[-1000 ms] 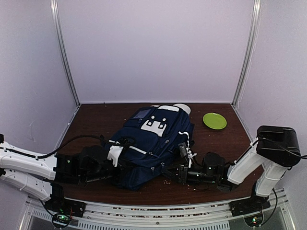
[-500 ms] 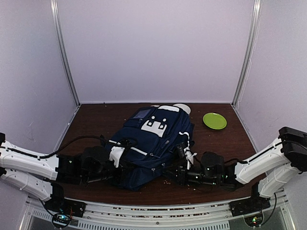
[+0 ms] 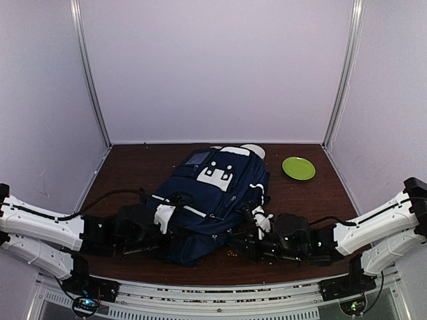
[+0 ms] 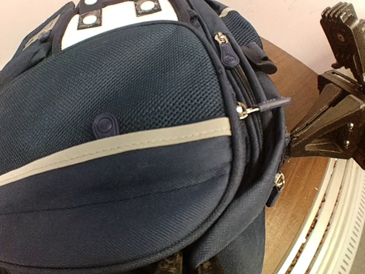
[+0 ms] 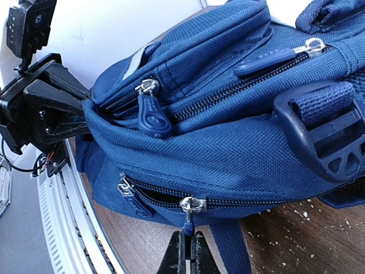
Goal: Pack the student bag
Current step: Zip the student bag at the center of the board.
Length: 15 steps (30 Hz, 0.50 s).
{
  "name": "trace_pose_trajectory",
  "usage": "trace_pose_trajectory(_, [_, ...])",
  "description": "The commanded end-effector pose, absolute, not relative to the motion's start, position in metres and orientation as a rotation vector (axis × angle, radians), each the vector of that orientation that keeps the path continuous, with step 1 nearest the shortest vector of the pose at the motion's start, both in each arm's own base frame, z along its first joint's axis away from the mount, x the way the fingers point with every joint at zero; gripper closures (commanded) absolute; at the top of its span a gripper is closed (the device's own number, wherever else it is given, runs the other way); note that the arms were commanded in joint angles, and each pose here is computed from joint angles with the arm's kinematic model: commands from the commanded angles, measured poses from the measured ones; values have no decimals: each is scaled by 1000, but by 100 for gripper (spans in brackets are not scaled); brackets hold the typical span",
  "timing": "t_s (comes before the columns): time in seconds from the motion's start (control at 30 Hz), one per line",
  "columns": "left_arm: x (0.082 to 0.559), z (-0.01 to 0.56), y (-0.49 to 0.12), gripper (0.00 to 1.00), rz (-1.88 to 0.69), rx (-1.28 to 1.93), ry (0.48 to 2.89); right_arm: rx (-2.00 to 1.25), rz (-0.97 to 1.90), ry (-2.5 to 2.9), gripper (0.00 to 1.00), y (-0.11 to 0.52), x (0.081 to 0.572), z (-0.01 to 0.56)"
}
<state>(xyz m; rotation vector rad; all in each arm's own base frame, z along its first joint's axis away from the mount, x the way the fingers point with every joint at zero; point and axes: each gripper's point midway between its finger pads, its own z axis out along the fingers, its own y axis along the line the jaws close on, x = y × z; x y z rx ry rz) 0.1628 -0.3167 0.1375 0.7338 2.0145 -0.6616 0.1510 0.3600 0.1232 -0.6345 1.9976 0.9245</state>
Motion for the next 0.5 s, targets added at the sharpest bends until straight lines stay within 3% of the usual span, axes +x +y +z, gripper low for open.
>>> trace_pose_trajectory(0.0, [180, 161, -318, 100, -677, 613, 1966, -590, 911, 1965, 100, 357, 155, 135])
trace_pose_trajectory(0.47, [180, 159, -309, 100, -678, 568, 1984, -600, 959, 1934, 100, 357, 147, 146])
